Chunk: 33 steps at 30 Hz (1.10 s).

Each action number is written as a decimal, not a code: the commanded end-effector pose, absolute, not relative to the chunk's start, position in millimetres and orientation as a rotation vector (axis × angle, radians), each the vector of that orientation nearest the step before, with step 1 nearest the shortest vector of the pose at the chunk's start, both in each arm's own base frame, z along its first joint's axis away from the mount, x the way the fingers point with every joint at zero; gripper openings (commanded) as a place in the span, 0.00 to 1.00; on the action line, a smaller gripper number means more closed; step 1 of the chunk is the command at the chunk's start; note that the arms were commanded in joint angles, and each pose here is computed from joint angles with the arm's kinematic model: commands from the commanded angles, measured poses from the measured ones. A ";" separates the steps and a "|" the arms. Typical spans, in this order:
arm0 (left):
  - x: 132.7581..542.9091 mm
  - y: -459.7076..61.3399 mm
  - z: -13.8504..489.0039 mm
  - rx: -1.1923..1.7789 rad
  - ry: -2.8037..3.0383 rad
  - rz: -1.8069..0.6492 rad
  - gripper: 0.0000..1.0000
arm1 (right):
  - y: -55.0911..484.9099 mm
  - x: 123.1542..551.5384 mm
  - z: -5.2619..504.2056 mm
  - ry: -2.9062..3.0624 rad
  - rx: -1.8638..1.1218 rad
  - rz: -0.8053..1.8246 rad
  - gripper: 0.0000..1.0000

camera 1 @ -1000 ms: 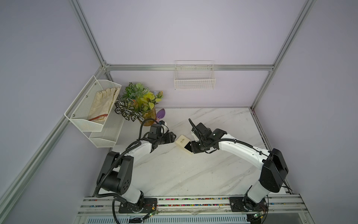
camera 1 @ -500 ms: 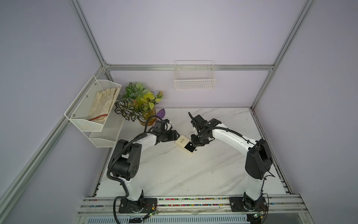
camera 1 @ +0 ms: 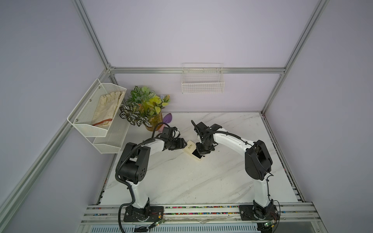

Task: Place the earrings into the drawer-style jewelry box
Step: Insert the earring into the inner lining.

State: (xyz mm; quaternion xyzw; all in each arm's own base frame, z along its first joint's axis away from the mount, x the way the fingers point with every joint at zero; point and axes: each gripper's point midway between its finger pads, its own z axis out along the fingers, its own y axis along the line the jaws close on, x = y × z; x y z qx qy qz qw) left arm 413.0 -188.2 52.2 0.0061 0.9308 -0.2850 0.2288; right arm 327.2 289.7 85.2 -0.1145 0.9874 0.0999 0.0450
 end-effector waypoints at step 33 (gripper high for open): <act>426.2 -199.9 46.9 0.080 2.554 -0.798 0.50 | 309.1 332.6 69.5 3.056 -0.438 0.286 0.00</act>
